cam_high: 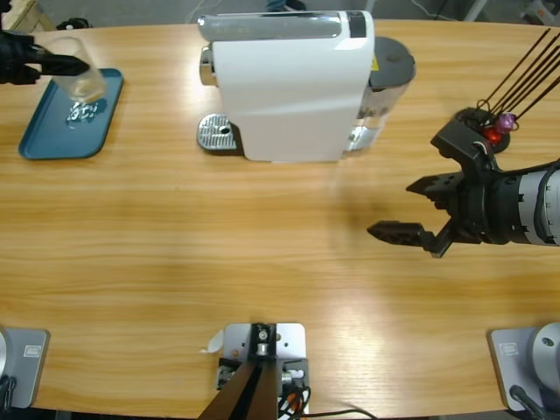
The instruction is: Pour coffee
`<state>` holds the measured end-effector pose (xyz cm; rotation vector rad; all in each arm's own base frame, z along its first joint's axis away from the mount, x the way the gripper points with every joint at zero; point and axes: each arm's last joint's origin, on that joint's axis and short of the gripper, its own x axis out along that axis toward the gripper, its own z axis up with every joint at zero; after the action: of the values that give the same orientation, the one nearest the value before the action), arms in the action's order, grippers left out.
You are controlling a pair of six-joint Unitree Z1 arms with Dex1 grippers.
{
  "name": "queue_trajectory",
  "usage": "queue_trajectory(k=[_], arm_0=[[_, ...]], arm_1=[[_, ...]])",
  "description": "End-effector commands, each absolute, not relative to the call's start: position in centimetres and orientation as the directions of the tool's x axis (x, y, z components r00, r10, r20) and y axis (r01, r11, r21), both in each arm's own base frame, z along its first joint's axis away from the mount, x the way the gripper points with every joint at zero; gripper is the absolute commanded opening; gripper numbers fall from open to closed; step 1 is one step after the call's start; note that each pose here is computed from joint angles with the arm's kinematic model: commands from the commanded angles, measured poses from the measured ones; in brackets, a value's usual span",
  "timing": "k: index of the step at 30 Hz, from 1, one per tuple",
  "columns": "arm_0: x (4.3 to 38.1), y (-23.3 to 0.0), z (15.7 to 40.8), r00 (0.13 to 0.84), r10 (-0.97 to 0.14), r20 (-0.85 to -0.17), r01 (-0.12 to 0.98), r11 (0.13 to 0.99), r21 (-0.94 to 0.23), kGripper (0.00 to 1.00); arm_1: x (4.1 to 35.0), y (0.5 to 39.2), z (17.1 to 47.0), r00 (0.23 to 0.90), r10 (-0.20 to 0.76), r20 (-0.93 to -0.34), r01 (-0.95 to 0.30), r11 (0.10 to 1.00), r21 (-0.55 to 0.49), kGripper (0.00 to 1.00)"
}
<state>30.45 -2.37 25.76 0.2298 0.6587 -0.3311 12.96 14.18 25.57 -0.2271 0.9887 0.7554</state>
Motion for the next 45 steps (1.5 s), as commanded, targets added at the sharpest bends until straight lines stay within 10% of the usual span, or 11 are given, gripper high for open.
queue_trajectory(k=[1,17,23,30,37,45], arm_0=[[32.9,0.9,21.0,0.713,-0.072,-0.698,0.188,0.978,0.091,0.209],[35.6,1.1,17.0,0.689,-0.071,-0.722,0.184,0.980,0.080,0.295],[34.9,1.0,17.9,0.702,-0.044,-0.711,0.159,0.983,0.096,0.986],[31.6,0.9,22.7,0.777,-0.038,-0.628,0.141,0.983,0.115,0.991],[23.2,-1.1,29.5,0.791,-0.101,-0.603,0.169,0.984,0.056,0.991],[11.1,-4.0,31.0,0.576,-0.482,-0.660,0.516,0.841,-0.164,1.000]], arm_1=[[12.4,13.9,25.4,0.313,0.465,-0.828,-0.681,0.718,0.145,1.000],[13.1,14.6,24.7,0.284,0.445,-0.849,-0.681,0.717,0.148,1.000],[12.9,14.5,24.9,0.290,0.450,-0.845,-0.681,0.717,0.148,1.000],[12.7,14.2,25.1,0.303,0.455,-0.838,-0.681,0.718,0.144,1.000],[12.8,14.0,25.3,0.337,0.441,-0.832,-0.671,0.732,0.116,1.000],[12.5,12.7,28.9,0.488,0.400,-0.776,-0.659,0.752,-0.027,1.000]])
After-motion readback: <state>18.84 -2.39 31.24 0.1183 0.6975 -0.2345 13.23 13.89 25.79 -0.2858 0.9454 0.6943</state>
